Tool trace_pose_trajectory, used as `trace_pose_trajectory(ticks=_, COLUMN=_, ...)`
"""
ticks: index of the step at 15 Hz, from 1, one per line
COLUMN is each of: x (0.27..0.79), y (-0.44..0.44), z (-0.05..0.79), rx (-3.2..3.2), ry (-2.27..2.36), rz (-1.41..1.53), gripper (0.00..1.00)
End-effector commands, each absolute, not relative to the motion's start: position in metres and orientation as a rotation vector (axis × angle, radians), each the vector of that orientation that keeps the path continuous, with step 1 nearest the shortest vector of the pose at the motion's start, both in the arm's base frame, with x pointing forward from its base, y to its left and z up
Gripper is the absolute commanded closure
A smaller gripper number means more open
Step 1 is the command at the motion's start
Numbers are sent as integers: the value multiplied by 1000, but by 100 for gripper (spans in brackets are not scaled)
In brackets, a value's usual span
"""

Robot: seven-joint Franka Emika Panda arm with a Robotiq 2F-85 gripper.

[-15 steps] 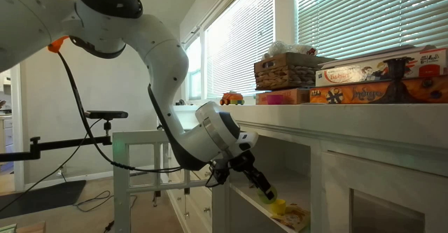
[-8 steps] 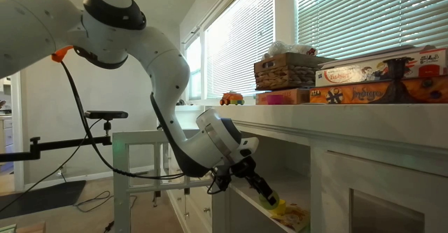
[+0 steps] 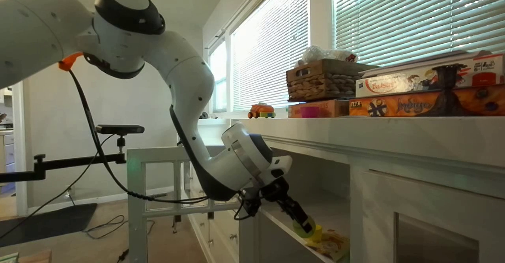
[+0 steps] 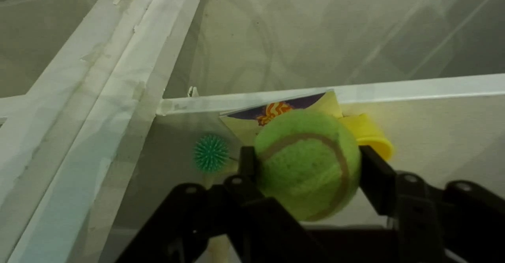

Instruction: Put the tennis ball inside the cupboard drawer

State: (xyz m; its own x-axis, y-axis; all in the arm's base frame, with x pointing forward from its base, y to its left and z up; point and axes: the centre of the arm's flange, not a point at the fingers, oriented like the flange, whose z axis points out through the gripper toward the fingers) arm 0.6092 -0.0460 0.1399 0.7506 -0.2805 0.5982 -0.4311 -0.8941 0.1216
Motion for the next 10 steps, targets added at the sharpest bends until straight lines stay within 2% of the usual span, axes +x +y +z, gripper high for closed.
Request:
trace_pose_trajectory(ticks=1, x=622, y=-43, z=137, rx=2672, ry=-533, rz=900, gripper=59)
trace_pose_trajectory(ticks=10, x=644, y=-27, z=128, rx=2620, ry=-391, rz=993, gripper=59)
